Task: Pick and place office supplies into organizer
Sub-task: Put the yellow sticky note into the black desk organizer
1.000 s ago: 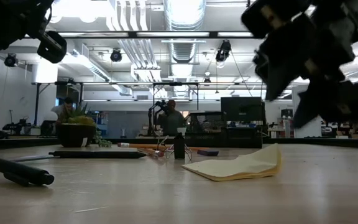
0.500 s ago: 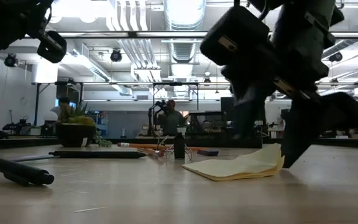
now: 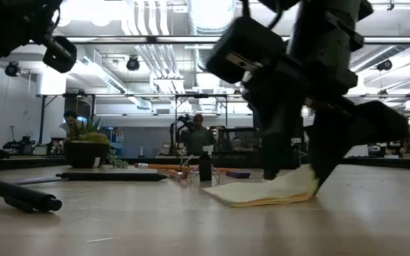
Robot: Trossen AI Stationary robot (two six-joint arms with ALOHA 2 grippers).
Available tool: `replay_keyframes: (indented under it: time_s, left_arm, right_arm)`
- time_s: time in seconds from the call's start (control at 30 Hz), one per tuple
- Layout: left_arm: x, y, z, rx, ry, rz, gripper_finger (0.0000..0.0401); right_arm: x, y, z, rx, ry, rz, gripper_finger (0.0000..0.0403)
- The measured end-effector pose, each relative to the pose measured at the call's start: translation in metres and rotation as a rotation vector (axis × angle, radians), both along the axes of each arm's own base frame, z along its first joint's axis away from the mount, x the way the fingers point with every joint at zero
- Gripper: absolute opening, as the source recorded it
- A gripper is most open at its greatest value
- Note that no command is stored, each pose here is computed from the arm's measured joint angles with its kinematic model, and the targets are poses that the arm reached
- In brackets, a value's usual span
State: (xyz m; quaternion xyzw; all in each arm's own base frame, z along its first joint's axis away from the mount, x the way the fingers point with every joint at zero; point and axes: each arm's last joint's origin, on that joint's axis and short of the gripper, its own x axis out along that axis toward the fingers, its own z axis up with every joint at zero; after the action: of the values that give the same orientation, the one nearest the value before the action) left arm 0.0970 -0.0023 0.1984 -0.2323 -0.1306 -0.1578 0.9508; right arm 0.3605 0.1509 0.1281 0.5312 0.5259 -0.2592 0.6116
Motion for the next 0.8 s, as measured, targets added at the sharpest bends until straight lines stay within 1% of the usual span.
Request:
replay_keyframes:
  time_s: [0.1, 0.17, 0.23, 0.37, 0.4, 0.5, 0.57, 0.67, 0.73, 0.8]
  left_arm:
    - [0.000, 0.000, 0.000, 0.000, 0.000, 0.000, 0.0000]
    - [0.000, 0.000, 0.000, 0.000, 0.000, 0.000, 0.0000]
    - [0.000, 0.000, 0.000, 0.000, 0.000, 0.000, 0.0000]
    - [0.000, 0.000, 0.000, 0.000, 0.000, 0.000, 0.0000]
    - [0.000, 0.000, 0.000, 0.000, 0.000, 0.000, 0.0000]
    - [0.000, 0.000, 0.000, 0.000, -0.001, 0.000, 0.0000]
    - [0.000, 0.000, 0.000, 0.000, 0.000, 0.000, 0.0000]
    - [0.000, 0.000, 0.000, 0.000, 0.000, 0.000, 0.0000]
    - [0.000, 0.000, 0.000, 0.000, 0.000, 0.000, 0.0000]
    - [0.000, 0.000, 0.000, 0.000, 0.000, 0.000, 0.0000]
  right_arm:
    - [0.007, 0.002, -0.001, -0.002, -0.011, 0.021, 0.0164]
    - [0.009, 0.001, -0.002, -0.007, 0.001, 0.027, 0.0147]
    - [0.008, 0.000, -0.003, -0.015, 0.012, 0.035, 0.0116]
    - [0.006, -0.002, -0.005, -0.052, 0.020, 0.035, 0.0033]
    - [0.006, -0.002, -0.006, -0.063, 0.016, 0.033, 0.0021]
    - [0.006, -0.003, -0.004, -0.102, -0.002, 0.005, 0.0011]
    - [0.005, -0.004, 0.002, -0.154, -0.031, -0.024, 0.0009]
    - [0.000, -0.013, 0.018, -0.334, -0.022, -0.066, 0.0008]
    - [-0.002, -0.020, 0.044, -0.437, -0.041, -0.089, 0.0008]
    - [-0.010, -0.026, 0.076, -0.523, -0.045, -0.102, 0.0008]
